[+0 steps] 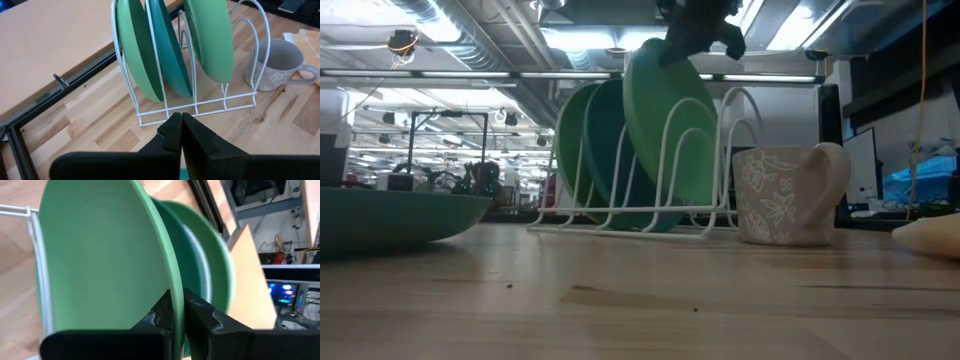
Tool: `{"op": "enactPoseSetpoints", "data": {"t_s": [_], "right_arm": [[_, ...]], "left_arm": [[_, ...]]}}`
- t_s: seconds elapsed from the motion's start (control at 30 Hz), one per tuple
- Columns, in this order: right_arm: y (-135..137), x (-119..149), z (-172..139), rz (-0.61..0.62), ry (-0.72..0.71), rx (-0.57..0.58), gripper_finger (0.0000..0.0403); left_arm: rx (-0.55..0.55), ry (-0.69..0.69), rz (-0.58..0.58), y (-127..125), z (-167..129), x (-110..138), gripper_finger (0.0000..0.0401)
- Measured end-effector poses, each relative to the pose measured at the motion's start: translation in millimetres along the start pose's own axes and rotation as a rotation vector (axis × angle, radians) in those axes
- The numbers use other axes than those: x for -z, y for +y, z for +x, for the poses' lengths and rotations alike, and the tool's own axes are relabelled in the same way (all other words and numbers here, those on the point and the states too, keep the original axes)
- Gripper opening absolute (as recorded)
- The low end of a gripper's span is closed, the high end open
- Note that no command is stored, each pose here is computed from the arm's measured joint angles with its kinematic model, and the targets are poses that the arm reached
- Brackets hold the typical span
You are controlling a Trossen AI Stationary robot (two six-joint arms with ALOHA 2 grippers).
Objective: Sort dishes
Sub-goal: Put the green plate into the white dish rack
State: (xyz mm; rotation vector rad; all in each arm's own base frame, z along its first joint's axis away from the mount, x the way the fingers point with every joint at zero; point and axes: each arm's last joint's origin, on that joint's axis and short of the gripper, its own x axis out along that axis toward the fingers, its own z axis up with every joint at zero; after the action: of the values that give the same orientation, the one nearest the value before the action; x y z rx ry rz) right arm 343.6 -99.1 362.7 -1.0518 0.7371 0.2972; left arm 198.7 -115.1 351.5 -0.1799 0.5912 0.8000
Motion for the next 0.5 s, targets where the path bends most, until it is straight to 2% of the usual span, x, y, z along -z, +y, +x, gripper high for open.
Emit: {"op": "enactPoseSetpoints", "data": {"t_s": [0.27,0.5], "right_arm": [[7.1,2.9,6.6,0.009,0.018,-0.031,0.0030],[6.3,3.8,6.6,0.078,0.053,-0.012,0.0030]], "left_arm": [[0.001,0.000,-0.002,-0.1,0.1,-0.1,0.0001],[0.001,0.000,-0.002,0.0,0.0,-0.1,0.0001]]}}
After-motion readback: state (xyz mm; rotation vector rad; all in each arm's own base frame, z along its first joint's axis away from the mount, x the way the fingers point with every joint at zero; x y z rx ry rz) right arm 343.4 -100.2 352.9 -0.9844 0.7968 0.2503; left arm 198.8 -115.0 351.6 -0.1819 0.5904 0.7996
